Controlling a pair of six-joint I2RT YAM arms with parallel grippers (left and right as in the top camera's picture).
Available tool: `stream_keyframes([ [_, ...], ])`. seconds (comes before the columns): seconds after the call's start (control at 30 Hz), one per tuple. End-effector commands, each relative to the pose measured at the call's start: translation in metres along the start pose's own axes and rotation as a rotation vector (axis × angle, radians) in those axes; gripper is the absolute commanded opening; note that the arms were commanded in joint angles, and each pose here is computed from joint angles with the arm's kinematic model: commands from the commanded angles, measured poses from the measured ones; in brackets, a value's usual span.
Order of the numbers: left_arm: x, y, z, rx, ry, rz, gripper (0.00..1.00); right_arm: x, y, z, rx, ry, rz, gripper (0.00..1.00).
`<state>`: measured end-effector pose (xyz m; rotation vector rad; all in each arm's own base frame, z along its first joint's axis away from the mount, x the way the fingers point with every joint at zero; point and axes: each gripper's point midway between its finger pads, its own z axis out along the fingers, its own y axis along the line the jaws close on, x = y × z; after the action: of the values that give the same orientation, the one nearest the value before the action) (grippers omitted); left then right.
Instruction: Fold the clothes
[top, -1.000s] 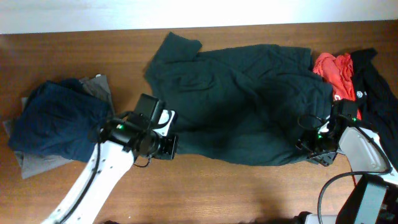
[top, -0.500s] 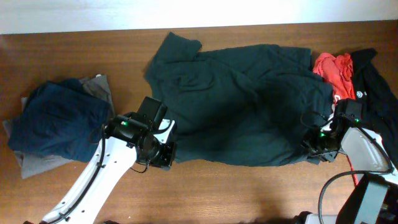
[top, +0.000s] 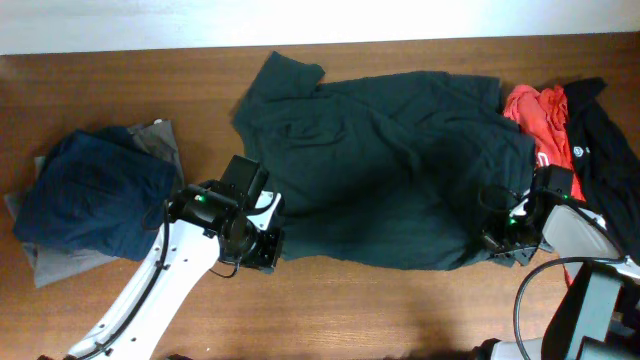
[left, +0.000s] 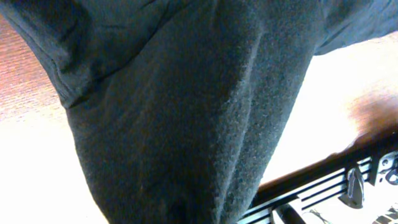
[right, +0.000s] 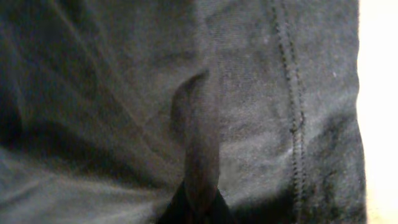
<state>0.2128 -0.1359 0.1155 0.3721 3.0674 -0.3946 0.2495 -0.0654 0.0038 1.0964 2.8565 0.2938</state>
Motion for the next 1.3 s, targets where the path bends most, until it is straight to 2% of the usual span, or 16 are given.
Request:
stream_keyframes([
  [0.0, 0.004, 0.000, -0.002, 0.009, 0.011, -0.005, 0.00, -0.004, -0.018, -0.014, 0.083, -0.030, 0.020, 0.04],
  [0.23, 0.029, -0.001, -0.006, 0.018, 0.101, -0.068, 0.00, 0.013, -0.022, -0.075, 0.124, -0.056, 0.028, 0.04],
  [0.4, 0.042, -0.004, -0.010, 0.032, 0.145, -0.080, 0.00, 0.030, -0.022, -0.096, 0.116, -0.077, 0.022, 0.04],
  [0.53, 0.020, -0.006, -0.007, 0.045, 0.059, -0.056, 0.01, 0.015, -0.009, -0.099, 0.052, -0.141, 0.000, 0.04],
  [0.67, -0.011, -0.011, -0.008, 0.062, -0.067, -0.022, 0.01, -0.004, 0.028, -0.096, -0.136, -0.177, -0.099, 0.04],
  [1.03, -0.083, 0.004, -0.006, -0.060, -0.318, 0.114, 0.01, -0.045, 0.062, -0.046, -0.307, -0.139, -0.141, 0.04],
  [1.13, -0.099, 0.004, 0.002, -0.059, -0.346, 0.129, 0.01, -0.055, 0.071, -0.039, -0.357, -0.149, -0.143, 0.05],
  [1.27, -0.104, 0.014, 0.025, -0.093, -0.298, 0.123, 0.06, -0.066, 0.077, -0.035, -0.389, -0.176, -0.135, 0.06],
])
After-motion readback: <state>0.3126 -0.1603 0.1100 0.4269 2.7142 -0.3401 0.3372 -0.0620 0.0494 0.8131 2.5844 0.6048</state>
